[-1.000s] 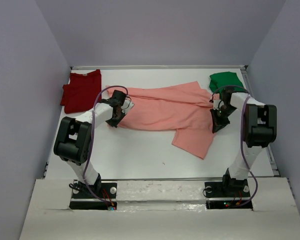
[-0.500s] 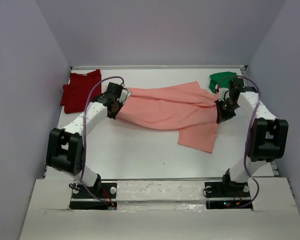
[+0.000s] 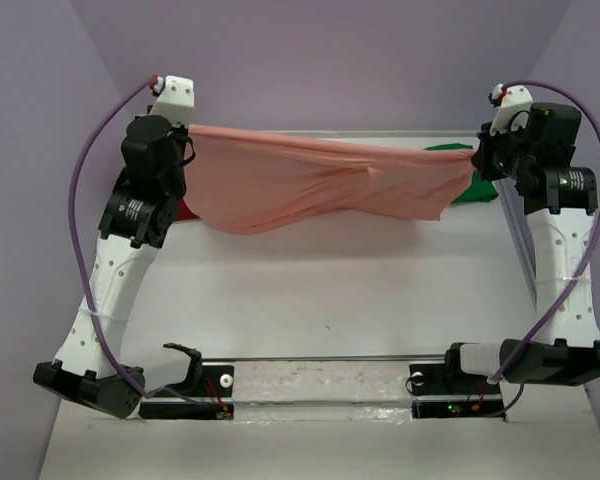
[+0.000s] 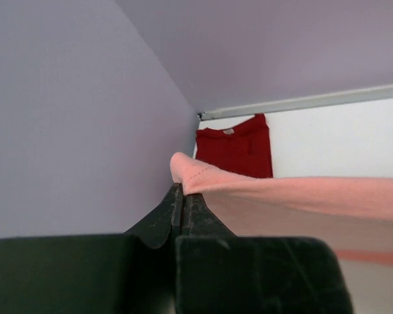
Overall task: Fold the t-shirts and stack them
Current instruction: Flatten out the tshirt
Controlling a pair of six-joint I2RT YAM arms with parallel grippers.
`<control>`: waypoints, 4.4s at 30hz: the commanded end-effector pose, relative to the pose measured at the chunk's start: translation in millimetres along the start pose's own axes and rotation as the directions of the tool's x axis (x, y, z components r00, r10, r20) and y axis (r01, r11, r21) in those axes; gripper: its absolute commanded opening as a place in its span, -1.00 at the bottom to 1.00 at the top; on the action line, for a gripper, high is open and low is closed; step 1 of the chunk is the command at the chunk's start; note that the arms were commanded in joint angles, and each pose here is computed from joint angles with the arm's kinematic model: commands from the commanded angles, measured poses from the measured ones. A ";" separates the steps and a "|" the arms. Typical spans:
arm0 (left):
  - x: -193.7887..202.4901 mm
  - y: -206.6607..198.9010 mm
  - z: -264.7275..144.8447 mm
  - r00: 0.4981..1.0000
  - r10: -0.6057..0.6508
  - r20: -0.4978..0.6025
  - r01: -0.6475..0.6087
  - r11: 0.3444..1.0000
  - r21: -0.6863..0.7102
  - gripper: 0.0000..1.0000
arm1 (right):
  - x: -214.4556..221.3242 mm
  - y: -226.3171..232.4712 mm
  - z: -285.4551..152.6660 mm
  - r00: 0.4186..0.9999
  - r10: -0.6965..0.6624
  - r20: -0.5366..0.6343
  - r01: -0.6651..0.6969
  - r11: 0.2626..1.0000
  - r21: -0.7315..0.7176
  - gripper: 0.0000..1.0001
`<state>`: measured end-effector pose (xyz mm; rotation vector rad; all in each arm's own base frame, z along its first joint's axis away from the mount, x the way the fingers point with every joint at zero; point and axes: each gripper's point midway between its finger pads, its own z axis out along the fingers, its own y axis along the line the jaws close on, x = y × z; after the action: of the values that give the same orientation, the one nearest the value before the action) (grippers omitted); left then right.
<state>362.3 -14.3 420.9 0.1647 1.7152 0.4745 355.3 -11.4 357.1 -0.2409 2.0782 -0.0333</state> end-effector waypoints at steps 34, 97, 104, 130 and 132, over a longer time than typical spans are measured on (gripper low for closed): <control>-4.8 20.6 182.7 0.999 -0.004 -0.051 -0.009 0.966 -0.258 -1.00 | -112.8 -68.4 138.7 0.980 -0.018 0.197 -0.015 0.987 0.162 -1.00; -46.6 50.5 179.0 0.965 -0.237 0.114 0.252 0.957 -0.142 -1.00 | -141.0 -63.6 101.3 0.941 -0.012 0.338 -0.038 0.989 0.141 -1.00; -87.0 71.4 128.0 0.935 -0.274 0.223 0.308 0.942 -0.131 -1.00 | -171.1 -62.4 53.6 0.906 -0.034 0.421 -0.035 0.987 0.155 -1.00; 59.9 67.2 -70.0 0.973 -0.209 0.096 0.215 0.974 -0.064 -1.00 | -17.3 -10.2 -117.7 0.941 -0.060 0.332 -0.007 0.980 0.197 -1.00; 58.2 64.8 -65.8 0.975 -0.208 0.082 0.213 0.976 -0.051 -1.00 | -22.8 -9.3 -115.0 0.939 -0.052 0.339 -0.012 0.983 0.183 -1.00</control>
<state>282.0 37.6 363.3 0.0024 1.6975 0.3058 263.4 -2.6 404.8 -0.2301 1.7784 -0.0770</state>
